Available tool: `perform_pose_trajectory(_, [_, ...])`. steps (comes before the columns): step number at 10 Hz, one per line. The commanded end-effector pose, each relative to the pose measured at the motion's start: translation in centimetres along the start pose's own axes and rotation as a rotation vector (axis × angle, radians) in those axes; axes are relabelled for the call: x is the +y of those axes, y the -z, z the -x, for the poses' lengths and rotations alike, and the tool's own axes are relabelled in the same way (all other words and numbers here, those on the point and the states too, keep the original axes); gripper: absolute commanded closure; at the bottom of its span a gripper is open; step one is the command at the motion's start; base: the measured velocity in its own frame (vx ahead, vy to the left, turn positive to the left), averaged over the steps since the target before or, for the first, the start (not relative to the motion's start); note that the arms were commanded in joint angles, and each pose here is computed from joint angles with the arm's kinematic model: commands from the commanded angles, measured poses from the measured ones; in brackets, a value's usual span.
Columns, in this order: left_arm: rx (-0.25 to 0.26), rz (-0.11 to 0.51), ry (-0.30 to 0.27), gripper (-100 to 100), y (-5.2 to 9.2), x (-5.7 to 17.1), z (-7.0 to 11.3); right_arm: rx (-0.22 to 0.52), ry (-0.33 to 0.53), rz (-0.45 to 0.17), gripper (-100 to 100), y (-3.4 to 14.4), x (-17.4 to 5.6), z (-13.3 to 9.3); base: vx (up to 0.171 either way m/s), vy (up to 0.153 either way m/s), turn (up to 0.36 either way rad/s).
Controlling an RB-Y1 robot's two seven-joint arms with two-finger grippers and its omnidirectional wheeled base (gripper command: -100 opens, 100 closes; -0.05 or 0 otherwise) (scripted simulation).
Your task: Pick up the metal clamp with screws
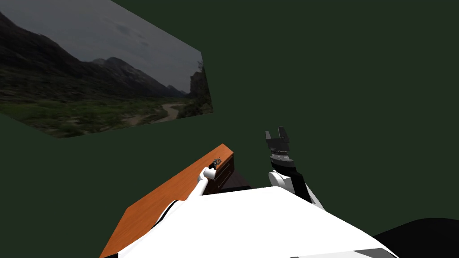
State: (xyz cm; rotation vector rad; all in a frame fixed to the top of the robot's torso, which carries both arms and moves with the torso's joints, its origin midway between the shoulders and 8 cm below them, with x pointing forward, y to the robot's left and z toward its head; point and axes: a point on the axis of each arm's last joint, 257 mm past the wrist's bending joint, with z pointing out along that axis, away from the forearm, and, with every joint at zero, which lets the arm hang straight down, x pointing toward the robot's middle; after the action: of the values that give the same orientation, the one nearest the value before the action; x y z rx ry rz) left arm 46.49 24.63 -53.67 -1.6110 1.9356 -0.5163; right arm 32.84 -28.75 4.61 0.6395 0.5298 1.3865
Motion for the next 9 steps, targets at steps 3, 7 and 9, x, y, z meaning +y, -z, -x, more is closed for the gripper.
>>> perform_pose_trajectory(3, [0.0, 0.03, 0.0, 0, -0.2, 1.0, -0.1, 0.0, 0.0, 0.0, 0, 0.0, 0.0, 0.0, 0.051, -0.026, -0.03])
perform_pose_trajectory(7, [0.002, 0.025, 0.0, -100, -0.4, 3.7, 0.4, 0.0, 0.0, 0.0, 0, 0.0, 0.0, 0.0, 0.077, -0.016, 0.0])
perform_pose_trajectory(9, [0.002, 0.025, -0.001, 100, -0.4, 3.4, 0.2, 0.0, -0.001, -0.008, 0, 0.2, -0.2, 0.0, 0.009, -0.001, 0.002])
